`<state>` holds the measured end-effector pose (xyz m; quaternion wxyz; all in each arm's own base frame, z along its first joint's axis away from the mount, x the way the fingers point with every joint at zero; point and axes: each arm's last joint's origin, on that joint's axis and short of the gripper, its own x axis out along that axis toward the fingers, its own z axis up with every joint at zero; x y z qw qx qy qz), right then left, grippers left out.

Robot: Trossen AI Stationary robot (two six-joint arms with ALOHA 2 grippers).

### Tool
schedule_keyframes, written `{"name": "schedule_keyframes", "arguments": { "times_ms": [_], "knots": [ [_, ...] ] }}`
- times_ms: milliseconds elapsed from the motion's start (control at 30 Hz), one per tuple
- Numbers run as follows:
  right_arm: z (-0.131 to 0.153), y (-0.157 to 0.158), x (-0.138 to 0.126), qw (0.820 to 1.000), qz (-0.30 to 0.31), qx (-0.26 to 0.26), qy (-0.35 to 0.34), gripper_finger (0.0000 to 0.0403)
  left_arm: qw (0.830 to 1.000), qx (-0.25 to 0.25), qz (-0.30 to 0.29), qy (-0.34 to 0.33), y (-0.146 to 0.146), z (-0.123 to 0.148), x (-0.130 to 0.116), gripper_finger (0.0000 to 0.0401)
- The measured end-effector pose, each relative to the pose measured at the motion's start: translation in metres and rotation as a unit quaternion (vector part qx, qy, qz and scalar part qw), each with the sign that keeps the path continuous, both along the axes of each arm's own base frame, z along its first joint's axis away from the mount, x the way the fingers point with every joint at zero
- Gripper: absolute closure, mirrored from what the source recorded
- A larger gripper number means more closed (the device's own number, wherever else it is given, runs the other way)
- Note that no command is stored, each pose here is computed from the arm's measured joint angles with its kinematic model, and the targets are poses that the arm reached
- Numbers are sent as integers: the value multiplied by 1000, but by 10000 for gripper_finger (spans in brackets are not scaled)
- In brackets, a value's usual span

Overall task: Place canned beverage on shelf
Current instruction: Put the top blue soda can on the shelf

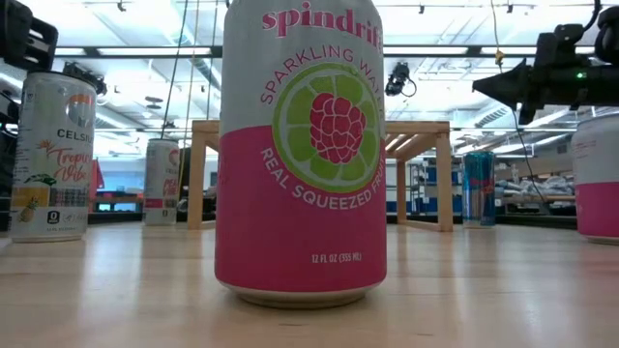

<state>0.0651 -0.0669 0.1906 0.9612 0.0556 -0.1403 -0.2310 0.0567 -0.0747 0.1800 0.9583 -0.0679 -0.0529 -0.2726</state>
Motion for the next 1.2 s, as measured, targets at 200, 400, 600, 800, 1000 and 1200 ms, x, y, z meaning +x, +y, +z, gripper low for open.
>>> {"name": "schedule_keyframes", "arguments": {
  "times_ms": [200, 400, 600, 800, 1000, 1200],
  "knots": [
    [0, -1, -1, 1000, -16, 9, -8, 389, 998, 54, 9, -33, 0, 0, 0, 87],
    [2, 0, -1, 1000, -11, 8, -15, 389, 998, 58, 10, -36, 0, 0, 0, 87],
    [2, 0, -1, 1000, -8, 4, -13, 384, 998, 59, 10, -36, 0, 0, 0, 87],
    [2, 0, -1, 1000, -8, 3, -14, 342, 998, 58, 9, -36, 0, 0, 0, 87],
    [2, 0, -1, 1000, -8, 5, -13, 286, 998, 58, 9, -35, 0, 0, 0, 87],
    [1, 0, -1, 1000, -13, 6, -13, 244, 998, 59, 9, -36, 0, 0, 0, 87]
  ]
}}
